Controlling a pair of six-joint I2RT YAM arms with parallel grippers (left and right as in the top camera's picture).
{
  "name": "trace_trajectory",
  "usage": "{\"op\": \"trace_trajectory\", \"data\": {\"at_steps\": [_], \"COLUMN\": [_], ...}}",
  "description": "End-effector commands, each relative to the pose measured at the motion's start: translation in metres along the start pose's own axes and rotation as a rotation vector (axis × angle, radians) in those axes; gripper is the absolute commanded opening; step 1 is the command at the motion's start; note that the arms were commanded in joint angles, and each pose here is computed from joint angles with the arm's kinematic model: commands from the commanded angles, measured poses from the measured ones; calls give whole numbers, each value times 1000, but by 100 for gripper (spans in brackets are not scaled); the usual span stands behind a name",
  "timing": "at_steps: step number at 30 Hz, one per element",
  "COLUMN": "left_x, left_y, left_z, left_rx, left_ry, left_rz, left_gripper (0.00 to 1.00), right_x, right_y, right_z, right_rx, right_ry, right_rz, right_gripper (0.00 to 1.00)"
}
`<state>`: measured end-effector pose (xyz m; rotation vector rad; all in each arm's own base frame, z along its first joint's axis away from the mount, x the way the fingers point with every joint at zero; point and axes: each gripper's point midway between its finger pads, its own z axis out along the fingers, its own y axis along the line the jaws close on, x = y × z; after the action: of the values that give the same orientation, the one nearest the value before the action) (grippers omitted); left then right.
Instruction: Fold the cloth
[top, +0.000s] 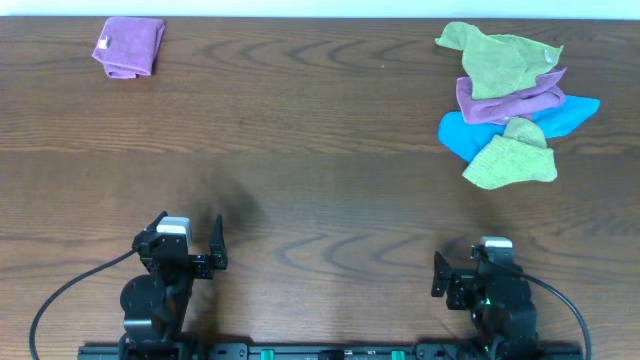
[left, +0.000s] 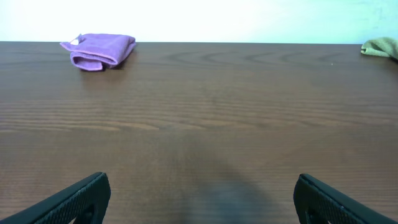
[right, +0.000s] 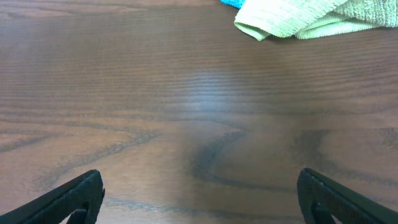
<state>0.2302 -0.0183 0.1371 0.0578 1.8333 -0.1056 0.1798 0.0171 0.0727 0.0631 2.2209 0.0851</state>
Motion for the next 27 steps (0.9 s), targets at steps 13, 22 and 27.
{"op": "trace_trajectory", "data": {"at_steps": [13, 22, 27], "left_x": [11, 11, 11], "left_y": [3, 3, 3], "left_z": [3, 3, 3], "left_rx": [-16, -16, -16], "left_ry": [24, 24, 24], "left_rz": [-12, -12, -12], "left_gripper": [95, 95, 95], "right_x": [3, 3, -65], "right_y": [-1, -1, 11], "right_z": [2, 2, -7], "right_rx": [0, 0, -72], "right_ry": [4, 2, -272], "right_rz": [16, 16, 200], "right_gripper": [99, 99, 99]}}
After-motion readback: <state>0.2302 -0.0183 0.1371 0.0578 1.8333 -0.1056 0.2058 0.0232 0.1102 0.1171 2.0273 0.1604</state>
